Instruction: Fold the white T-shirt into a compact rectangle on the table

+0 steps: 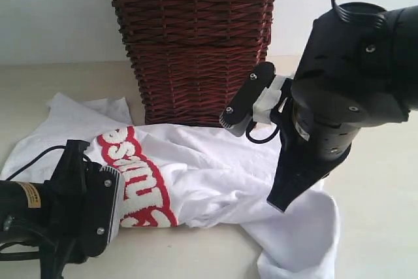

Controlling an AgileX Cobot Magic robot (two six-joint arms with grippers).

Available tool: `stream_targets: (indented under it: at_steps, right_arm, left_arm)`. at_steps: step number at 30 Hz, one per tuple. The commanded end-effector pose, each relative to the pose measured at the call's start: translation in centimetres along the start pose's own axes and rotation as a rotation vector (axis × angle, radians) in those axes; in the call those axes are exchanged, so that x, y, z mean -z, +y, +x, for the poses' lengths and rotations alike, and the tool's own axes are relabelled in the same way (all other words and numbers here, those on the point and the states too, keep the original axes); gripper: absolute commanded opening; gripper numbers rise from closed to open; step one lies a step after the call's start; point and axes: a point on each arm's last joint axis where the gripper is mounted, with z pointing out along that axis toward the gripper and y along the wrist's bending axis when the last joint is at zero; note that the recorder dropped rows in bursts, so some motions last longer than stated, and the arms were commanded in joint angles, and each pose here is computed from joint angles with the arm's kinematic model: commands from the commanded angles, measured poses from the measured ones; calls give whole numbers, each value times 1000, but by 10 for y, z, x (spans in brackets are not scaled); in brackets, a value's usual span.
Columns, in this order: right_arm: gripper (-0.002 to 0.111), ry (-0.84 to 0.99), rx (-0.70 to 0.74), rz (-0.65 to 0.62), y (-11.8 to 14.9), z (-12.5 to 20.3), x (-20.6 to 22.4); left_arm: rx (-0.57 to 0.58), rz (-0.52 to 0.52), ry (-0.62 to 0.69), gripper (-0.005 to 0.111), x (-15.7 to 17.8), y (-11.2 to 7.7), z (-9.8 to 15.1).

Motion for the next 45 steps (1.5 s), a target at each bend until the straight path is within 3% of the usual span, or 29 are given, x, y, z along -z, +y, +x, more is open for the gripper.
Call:
stream_targets:
  at_steps: [1, 5, 11, 17, 19, 22, 25, 29, 33, 38, 40, 42, 45]
  right_arm:
    - [15, -3, -8, -10, 0, 1, 4]
    - [23, -29, -20, -10, -3, 2, 11]
    - [28, -75, -38, -11, -8, 4, 22]
    - [28, -87, -47, -14, -9, 6, 26]
    - [28, -83, -51, -21, -8, 6, 26]
    - [28, -82, -42, -40, -7, 6, 26]
    - [28, -80, -48, -50, -6, 6, 26]
    - [28, -76, -33, -62, -4, 7, 26]
    - [28, -75, -43, -78, -3, 6, 26]
    - [28, -77, -45, -82, -3, 6, 26]
    - [28, -77, -51, -91, -2, 6, 26]
    - [28, -84, -61, -107, -1, 6, 26]
    - [28, -106, -39, -175, 6, 4, 28]
  left_arm:
    - [-1, -76, 2, 46, -18, 0, 2]
    - [-4, -20, 28, 2, -31, -10, 6]
    - [27, -16, -4, 0, -10, 8, -5]
    - [11, 295, -28, 0, 45, 25, -26]
    - [6, 338, -69, 0, 64, 35, -35]
    - [-16, 318, -140, 0, 80, 54, -46]
    - [39, 300, -211, 0, 80, 76, -43]
    - [147, 301, -252, 0, 67, 102, -7]
    - [433, 254, -344, 0, 40, 126, 61]
    - [779, 219, -478, 0, 3, 131, 132]
    - [905, 208, -503, 2, -11, 127, 149]
    - [951, 213, -505, 16, -22, 121, 160]
    - [958, 228, -500, 58, -30, 117, 162]
